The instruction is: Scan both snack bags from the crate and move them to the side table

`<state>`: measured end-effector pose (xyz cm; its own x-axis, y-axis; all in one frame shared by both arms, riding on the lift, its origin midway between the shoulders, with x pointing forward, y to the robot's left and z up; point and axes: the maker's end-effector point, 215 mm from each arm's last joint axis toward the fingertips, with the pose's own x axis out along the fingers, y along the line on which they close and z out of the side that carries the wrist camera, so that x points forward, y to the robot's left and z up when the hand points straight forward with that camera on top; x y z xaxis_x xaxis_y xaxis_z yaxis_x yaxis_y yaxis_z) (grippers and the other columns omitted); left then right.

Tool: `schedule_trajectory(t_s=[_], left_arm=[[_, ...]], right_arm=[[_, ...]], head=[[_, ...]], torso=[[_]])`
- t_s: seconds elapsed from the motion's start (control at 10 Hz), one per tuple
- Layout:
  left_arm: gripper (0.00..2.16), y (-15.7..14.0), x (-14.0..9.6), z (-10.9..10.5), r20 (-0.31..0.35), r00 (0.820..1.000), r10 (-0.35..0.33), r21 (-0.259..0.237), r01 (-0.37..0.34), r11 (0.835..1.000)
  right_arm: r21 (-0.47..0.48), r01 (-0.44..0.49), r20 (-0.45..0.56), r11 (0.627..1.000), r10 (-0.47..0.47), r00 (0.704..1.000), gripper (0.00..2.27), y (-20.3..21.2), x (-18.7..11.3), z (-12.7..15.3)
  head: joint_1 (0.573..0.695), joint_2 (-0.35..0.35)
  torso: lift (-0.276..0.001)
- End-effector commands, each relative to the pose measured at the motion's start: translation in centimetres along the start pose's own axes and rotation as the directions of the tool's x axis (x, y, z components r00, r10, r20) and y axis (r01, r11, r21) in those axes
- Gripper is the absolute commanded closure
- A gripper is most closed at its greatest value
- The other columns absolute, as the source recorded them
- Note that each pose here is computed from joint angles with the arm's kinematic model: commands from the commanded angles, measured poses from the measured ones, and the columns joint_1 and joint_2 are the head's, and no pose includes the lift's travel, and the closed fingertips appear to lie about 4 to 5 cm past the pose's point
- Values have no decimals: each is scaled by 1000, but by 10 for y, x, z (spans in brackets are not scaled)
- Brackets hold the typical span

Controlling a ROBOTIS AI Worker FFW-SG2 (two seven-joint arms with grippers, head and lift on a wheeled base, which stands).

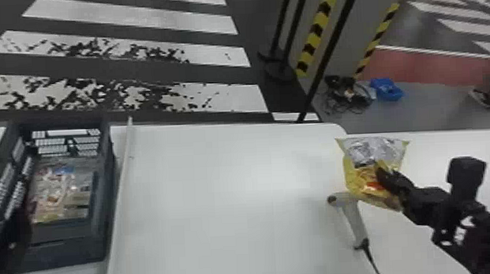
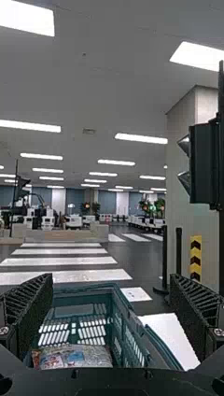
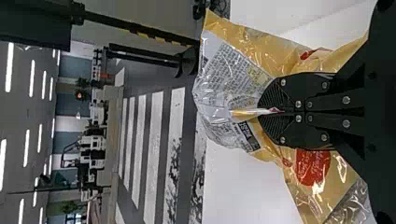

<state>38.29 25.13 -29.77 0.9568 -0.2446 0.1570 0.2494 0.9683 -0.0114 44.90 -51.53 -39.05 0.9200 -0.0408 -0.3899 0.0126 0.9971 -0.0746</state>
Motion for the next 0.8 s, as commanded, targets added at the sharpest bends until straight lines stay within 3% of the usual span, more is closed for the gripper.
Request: schedule_trajectory(t_s=[0.0,0.3,0.5,0.7], left_arm=[[70,1,3,1,5,1000,2,0,-2,1000],[70,1,4,7,22,1000,2,1,-2,1000],[70,2,3,11,32,999,-7,4,7,1000],[70,3,3,16,47,999,-11,5,10,1000]], right_arm=[[-28,60,-23,998,-61,998,2240,-48,8,-2],[-84,213,-79,973,-220,972,2240,-124,11,-25],[-214,221,-119,952,-250,961,2240,-139,20,-46],[-283,220,-172,934,-275,946,2240,-153,24,-74]], head=[[695,-339],[695,-350],[695,-350],[695,-350]], torso=[[-95],[-95],[-95],[-95]])
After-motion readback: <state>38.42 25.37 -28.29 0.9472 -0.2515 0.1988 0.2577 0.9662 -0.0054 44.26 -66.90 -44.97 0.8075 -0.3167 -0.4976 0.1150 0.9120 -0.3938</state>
